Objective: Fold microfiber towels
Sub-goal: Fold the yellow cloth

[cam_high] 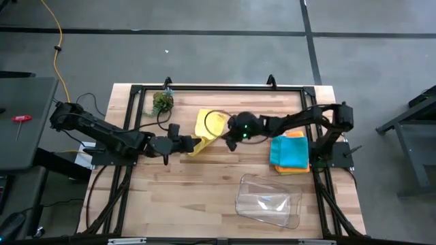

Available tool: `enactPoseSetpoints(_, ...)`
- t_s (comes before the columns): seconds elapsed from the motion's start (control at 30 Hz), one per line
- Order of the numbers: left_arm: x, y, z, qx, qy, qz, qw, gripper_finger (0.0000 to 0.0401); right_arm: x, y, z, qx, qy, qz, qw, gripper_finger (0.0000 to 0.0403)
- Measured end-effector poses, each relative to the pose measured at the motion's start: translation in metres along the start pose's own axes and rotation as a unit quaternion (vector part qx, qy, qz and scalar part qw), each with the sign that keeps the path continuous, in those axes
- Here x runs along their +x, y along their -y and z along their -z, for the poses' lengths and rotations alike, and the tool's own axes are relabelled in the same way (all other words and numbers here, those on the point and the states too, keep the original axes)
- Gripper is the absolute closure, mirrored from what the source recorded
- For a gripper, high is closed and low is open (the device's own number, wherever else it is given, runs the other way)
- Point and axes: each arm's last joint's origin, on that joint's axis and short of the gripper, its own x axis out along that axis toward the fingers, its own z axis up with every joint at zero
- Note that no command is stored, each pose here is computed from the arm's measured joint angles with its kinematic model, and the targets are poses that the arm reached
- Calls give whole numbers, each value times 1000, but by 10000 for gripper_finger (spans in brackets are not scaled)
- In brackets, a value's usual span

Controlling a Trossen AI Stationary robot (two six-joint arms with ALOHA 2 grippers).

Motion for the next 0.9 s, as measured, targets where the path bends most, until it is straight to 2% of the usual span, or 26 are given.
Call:
enactPoseSetpoints(0.13,1,1,-1,-4,-1,4,1000,401,14,-13,8,-41,-2,18,999,400)
enactPoseSetpoints(0.23,1,1,-1,-5,-6,7,1000,401,26,-18,9,-69,-3,28,997,382)
enactPoseSetpoints(0.33,1,2,-1,-7,-6,9,1000,401,40,-18,11,-95,-9,55,994,344)
enactPoseSetpoints(0.53,1,2,-1,-8,-5,10,1000,401,56,-12,10,-146,-3,128,981,238)
enactPoseSetpoints(0.7,1,2,-1,-7,-4,9,1000,401,57,-12,9,-197,-4,127,972,175)
enactPoseSetpoints(0.9,1,2,-1,-8,-1,9,1000,401,66,-9,18,-222,-22,111,968,163)
